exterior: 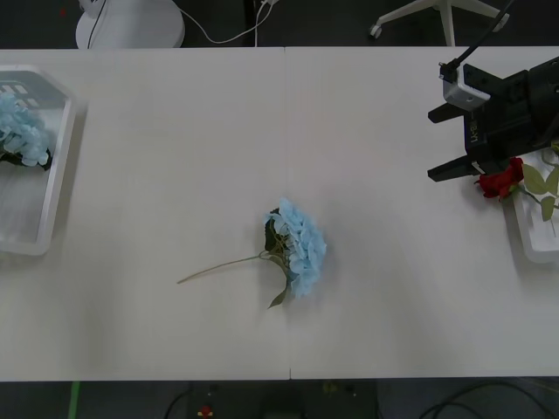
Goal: Put the red flowers into the right box and the blue flowers into the left box
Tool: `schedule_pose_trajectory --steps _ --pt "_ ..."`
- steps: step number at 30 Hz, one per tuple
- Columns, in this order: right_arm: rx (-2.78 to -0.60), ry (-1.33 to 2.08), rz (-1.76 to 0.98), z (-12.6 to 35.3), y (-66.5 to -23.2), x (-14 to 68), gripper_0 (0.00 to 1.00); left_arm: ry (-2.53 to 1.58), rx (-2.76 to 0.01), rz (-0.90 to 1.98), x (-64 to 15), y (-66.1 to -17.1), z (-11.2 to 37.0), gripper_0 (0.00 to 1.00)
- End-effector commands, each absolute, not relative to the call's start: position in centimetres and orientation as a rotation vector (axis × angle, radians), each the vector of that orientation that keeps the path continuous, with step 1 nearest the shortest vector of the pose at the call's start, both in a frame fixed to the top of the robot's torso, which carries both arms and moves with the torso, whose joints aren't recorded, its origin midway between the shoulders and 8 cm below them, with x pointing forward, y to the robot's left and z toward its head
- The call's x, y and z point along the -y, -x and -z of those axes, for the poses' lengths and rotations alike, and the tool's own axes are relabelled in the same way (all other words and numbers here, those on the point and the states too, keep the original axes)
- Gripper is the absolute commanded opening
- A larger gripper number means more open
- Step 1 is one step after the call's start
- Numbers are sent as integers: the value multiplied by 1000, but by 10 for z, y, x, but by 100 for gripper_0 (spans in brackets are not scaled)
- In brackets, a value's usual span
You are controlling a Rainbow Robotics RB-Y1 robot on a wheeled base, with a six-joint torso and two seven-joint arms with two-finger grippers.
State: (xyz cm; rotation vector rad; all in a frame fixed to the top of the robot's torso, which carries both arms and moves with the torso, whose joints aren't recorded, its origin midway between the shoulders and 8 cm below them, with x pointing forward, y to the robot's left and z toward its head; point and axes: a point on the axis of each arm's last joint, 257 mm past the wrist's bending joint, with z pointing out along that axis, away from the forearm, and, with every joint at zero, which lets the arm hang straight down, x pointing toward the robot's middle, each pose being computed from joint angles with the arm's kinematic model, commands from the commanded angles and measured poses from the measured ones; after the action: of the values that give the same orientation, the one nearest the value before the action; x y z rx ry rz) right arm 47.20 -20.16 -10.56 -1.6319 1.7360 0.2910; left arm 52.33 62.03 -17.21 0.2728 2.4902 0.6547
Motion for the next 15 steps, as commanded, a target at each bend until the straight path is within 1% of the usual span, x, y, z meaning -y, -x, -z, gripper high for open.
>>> schedule_pose_trajectory --steps 1,4,7,9,13,15 --pt "-1679 1674 -210 82 -477 207 95 -500 -2347 -745 -599 -530 68 100" --pt "-1679 1674 -210 82 -477 207 95 -713 -2331 -713 -555 -527 57 100" --pt "-1679 1674 -210 82 -477 207 95 -890 -2319 -607 -509 -523 66 100" --pt "-1679 1674 -210 82 -477 207 95 -1048 -2249 -531 -462 -527 71 100" --pt "-1679 1674 -210 82 -477 207 95 -1208 -2147 -402 -384 -531 84 100" --pt "-1679 1674 -210 82 -477 207 95 -1250 -2142 -330 -350 -528 100 100"
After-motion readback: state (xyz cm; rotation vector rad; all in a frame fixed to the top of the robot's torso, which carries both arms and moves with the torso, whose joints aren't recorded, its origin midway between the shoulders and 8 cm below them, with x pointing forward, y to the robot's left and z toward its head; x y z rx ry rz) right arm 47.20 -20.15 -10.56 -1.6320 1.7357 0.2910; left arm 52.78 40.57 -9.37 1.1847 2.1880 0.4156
